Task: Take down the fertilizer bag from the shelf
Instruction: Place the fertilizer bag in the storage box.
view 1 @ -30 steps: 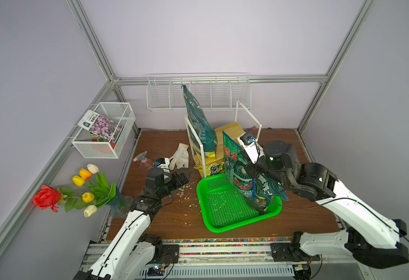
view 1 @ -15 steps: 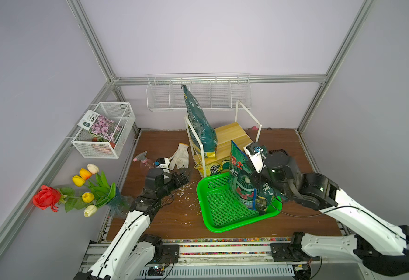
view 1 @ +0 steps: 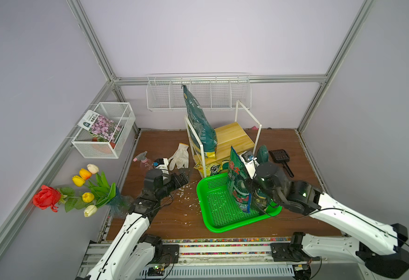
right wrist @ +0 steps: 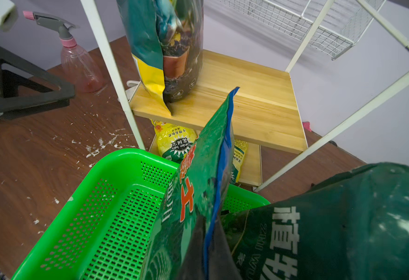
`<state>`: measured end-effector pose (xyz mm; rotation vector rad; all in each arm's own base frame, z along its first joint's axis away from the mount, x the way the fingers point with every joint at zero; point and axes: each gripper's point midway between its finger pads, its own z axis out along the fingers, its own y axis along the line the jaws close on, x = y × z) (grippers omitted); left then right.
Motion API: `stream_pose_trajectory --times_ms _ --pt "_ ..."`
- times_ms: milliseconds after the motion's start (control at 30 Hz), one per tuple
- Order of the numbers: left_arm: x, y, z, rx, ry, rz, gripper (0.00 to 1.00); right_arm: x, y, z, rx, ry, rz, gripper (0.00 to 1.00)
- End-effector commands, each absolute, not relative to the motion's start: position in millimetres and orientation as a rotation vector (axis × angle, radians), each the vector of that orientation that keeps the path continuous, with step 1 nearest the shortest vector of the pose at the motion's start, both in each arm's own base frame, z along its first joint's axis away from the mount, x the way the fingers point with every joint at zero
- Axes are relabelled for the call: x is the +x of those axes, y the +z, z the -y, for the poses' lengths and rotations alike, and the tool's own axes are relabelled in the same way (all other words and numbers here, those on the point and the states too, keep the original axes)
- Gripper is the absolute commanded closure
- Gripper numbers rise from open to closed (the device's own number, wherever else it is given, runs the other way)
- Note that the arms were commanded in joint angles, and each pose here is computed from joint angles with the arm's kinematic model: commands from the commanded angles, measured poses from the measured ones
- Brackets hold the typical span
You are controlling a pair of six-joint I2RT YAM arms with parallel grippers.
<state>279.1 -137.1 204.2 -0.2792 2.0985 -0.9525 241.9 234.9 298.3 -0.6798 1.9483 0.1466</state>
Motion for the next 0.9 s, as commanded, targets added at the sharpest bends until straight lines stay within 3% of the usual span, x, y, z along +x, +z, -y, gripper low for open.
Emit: stream_pose_trajectory --times_ms 0,733,867 --pt "279 206 136 -0.279 -0.94 -2.094 0.0 249 356 -233 -0.465 0.269 -1.747 1.0" --pt "283 209 138 -0.266 -0.94 -2.093 0.0 237 263 -232 -0.466 0.329 -1.881 1.0" --pt "283 210 138 -0.264 -0.939 -2.089 0.0 236 268 -235 -0.473 0.353 -1.874 0.7"
